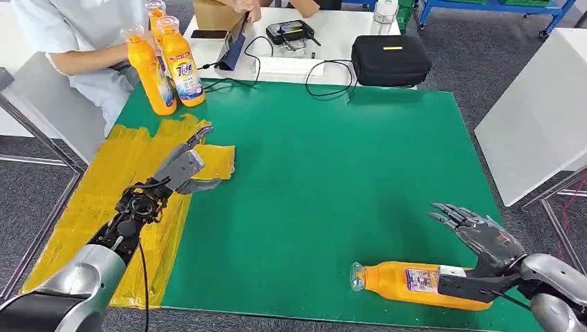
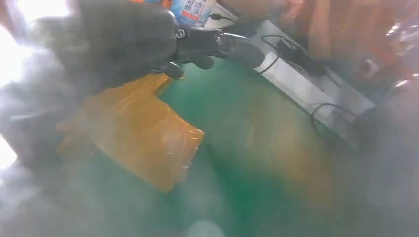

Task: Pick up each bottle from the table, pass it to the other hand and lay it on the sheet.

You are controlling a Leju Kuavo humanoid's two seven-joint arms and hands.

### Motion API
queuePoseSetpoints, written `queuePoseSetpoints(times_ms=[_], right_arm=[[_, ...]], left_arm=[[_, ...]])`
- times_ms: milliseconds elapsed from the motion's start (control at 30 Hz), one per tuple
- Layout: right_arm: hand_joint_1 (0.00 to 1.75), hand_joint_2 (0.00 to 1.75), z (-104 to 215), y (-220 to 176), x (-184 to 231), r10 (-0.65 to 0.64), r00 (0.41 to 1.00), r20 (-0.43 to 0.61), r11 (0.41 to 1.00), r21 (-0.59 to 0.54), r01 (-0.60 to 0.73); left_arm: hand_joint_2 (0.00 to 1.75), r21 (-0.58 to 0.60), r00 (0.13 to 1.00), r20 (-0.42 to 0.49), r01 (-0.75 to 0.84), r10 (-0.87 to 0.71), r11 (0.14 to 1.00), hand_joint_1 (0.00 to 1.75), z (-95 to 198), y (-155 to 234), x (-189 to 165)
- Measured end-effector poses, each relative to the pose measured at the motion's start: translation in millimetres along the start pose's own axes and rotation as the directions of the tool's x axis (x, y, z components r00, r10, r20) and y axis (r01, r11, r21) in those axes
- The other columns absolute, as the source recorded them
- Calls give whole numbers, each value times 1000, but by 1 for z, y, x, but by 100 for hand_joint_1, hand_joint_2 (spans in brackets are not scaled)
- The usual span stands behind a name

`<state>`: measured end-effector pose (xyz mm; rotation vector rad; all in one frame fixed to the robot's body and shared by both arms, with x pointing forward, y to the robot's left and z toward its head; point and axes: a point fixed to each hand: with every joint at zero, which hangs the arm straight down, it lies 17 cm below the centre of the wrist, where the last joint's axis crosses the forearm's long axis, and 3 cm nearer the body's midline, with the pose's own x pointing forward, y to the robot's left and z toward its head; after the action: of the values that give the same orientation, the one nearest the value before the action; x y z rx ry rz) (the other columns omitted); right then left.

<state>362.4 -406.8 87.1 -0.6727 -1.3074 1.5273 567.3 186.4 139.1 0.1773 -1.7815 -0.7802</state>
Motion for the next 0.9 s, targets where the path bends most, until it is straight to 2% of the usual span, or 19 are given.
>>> queuePoseSetpoints(times_ms=[433, 900], right_arm=[[0, 175, 0, 2, -2, -6, 1000, -3, 1000, 5, 6], [0, 175, -15, 20, -13, -95, 995, 12, 993, 67, 94]], left_arm=[[175, 0, 1000, 0, -1, 1, 1000, 0, 0, 0, 0], [175, -11, 1000, -4, -28, 28, 1000, 0, 1, -4, -1]])
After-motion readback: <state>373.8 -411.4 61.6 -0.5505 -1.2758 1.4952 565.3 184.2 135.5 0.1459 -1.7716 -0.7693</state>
